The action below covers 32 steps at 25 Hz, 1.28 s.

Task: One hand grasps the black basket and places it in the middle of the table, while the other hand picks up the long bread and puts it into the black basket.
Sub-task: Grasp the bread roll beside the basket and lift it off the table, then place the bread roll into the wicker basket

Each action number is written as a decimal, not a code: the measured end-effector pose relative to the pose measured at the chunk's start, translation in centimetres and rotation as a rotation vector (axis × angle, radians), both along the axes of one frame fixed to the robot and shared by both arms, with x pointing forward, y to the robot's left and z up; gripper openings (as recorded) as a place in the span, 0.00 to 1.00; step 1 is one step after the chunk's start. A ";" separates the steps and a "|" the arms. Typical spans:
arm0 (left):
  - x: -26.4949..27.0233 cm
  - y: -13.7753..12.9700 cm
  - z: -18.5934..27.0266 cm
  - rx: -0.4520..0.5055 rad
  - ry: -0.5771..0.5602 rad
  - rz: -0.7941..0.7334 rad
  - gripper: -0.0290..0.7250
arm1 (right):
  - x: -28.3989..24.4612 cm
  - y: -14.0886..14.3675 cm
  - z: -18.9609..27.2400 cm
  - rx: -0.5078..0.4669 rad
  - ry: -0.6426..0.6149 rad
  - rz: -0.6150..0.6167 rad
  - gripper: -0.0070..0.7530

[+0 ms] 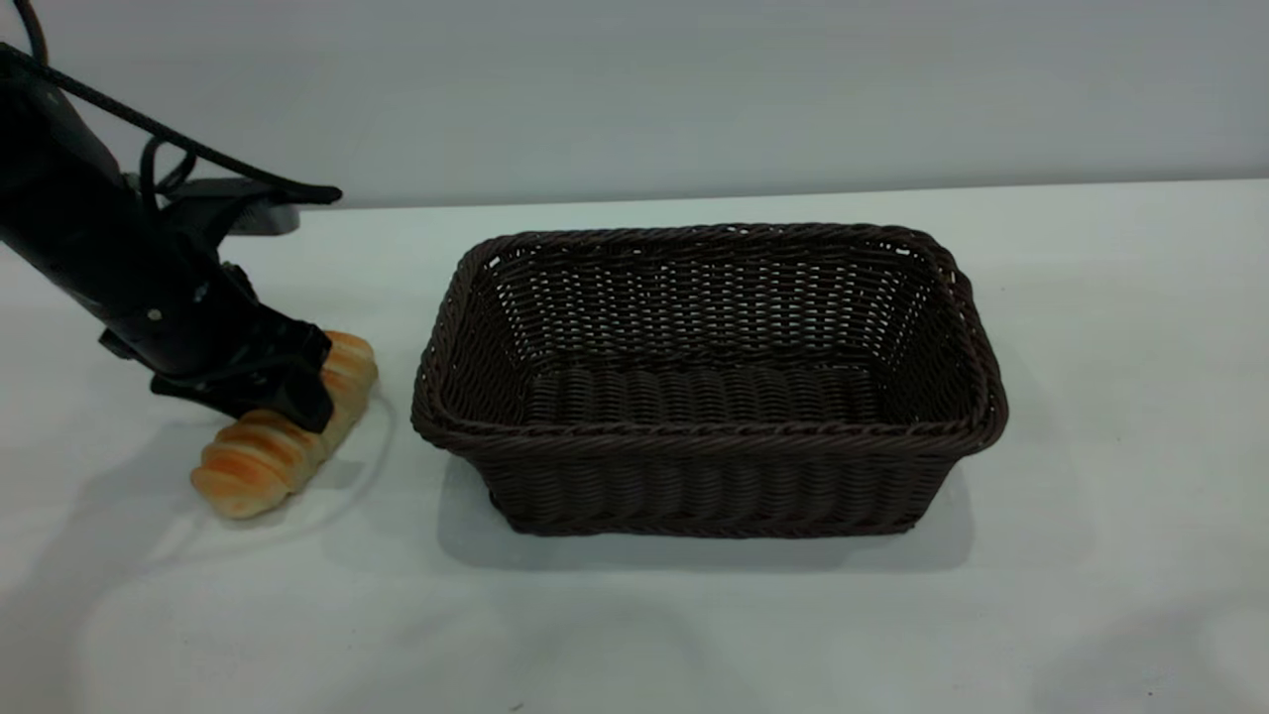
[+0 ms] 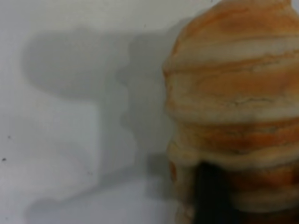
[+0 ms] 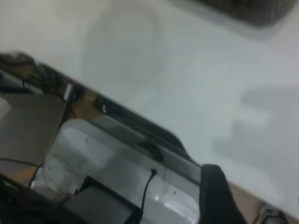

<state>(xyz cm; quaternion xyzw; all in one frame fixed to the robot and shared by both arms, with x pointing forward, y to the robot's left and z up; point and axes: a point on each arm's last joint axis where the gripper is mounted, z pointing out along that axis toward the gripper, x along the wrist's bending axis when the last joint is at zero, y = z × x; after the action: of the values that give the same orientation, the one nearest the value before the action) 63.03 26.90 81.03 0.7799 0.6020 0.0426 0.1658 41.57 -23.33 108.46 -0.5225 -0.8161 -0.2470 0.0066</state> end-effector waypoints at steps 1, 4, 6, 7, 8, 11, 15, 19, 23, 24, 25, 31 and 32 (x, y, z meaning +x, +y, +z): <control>0.0 0.0 0.0 0.001 -0.002 0.001 0.50 | -0.9 -0.2 -0.2 -0.005 -0.011 -0.004 0.58; 0.1 0.0 0.2 0.002 -0.010 0.002 0.21 | -3.3 -1.0 -1.3 -0.038 -0.037 -0.024 0.58; 0.2 0.0 1.0 0.000 -0.024 -0.003 0.16 | -4.8 -1.6 -2.2 -0.063 -0.045 -0.042 0.58; 0.2 0.0 1.7 -0.001 -0.037 -0.006 0.16 | -5.5 -1.9 -2.6 -0.079 -0.054 -0.049 0.58; 0.3 -0.1 2.8 -0.005 -0.056 -0.012 0.16 | -6.1 -2.2 -2.9 -0.095 -0.066 -0.059 0.58; 0.7 -0.7 7.7 -0.024 -0.153 -0.038 0.16 | -8.0 -3.1 -4.3 -0.153 -0.097 -0.089 0.58; 1.0 -3.7 14.0 -0.059 -0.283 -0.130 0.16 | -10.0 -4.2 -5.4 -0.197 -0.179 -0.139 0.58; 0.6 -9.6 16.0 -0.091 -0.339 -0.275 0.16 | -11.5 -4.6 -4.7 -0.176 -0.283 -0.175 0.58; -0.7 -15.7 13.8 -0.094 -0.343 -0.399 0.16 | -13.0 -4.9 -5.0 -0.170 -0.319 -0.183 0.58; -1.0 -17.1 12.6 -0.089 -0.337 -0.421 0.16 | -13.2 -5.0 -5.1 -0.167 -0.327 -0.191 0.58; -1.3 -18.2 11.3 -0.082 -0.327 -0.442 0.16 | -13.5 -5.1 -5.0 -0.164 -0.343 -0.198 0.58; -2.0 -21.2 4.5 -0.019 -0.324 -0.466 0.20 | -14.1 -5.3 -5.0 -0.161 -0.376 -0.226 0.57; -2.0 -21.3 4.0 -0.013 -0.320 -0.464 0.24 | -14.1 -5.3 -5.0 -0.160 -0.377 -0.227 0.57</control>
<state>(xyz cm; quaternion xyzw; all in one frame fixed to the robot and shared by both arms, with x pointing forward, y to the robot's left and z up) 61.07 5.64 84.98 0.8791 0.3739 0.1221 0.2691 27.49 -28.65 103.50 -0.5544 -0.7560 -0.2736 -0.2151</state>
